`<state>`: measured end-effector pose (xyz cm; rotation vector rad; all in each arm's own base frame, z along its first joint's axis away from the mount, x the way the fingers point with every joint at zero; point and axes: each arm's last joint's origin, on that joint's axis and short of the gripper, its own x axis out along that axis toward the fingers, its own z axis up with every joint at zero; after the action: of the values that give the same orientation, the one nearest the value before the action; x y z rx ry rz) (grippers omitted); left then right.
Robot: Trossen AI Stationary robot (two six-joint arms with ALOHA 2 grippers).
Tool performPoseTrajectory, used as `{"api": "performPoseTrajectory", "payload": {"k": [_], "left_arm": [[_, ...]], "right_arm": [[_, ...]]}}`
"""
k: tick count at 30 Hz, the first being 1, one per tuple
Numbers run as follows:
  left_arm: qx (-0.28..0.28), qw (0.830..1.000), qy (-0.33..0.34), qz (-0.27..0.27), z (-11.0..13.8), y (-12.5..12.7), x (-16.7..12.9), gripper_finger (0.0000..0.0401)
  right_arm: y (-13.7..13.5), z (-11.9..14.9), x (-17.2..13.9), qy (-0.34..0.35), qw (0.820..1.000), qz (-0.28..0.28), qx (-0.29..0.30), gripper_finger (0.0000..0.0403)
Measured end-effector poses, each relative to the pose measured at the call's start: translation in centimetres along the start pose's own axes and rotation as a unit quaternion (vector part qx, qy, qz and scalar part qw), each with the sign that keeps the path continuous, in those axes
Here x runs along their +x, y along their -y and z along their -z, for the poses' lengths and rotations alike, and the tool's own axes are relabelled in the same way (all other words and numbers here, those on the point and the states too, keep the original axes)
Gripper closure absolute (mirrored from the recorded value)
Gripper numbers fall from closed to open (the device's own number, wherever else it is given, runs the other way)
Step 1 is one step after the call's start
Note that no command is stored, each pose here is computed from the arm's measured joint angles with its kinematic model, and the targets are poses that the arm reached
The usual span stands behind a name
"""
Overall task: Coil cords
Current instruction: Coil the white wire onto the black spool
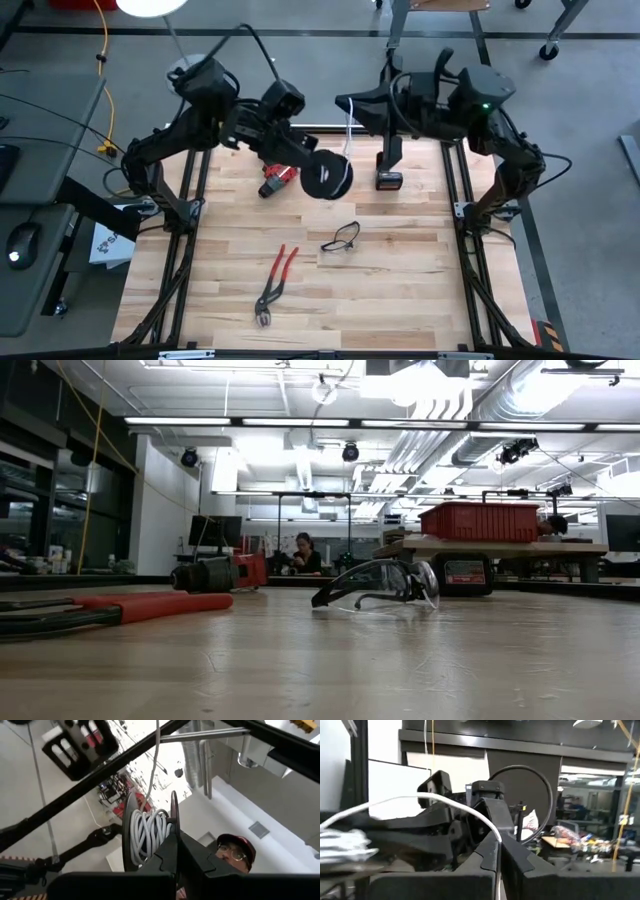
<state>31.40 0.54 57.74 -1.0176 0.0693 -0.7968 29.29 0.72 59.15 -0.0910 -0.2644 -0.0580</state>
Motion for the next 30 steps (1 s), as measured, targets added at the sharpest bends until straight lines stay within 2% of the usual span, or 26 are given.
{"api": "performPoseTrajectory", "payload": {"k": [5,12,16,24,30], "left_arm": [[0.0,1.0,0.0,0.009,-0.2,-1.0,0.8,0.0401],[0.0,0.994,0.019,0.112,-1.1,-1.2,1.7,0.0401],[-0.006,0.992,0.022,0.124,-1.2,-2.1,2.2,0.0401],[0.075,0.983,0.045,0.165,-1.6,-1.1,1.6,0.0401],[0.119,0.978,0.051,0.161,-2.0,-1.1,1.1,0.0401]], "right_arm": [[0.3,0.9,0.7,-0.016,0.999,-0.024,0.036,0.0403],[0.7,3.3,1.8,-0.09,0.993,-0.025,0.071,0.0403],[0.9,3.9,2.0,-0.109,0.988,-0.041,0.099,0.0403],[0.7,3.7,2.0,-0.104,0.983,-0.075,0.129,0.0403],[0.7,3.4,1.6,-0.101,0.983,-0.071,0.134,0.0403]]}}
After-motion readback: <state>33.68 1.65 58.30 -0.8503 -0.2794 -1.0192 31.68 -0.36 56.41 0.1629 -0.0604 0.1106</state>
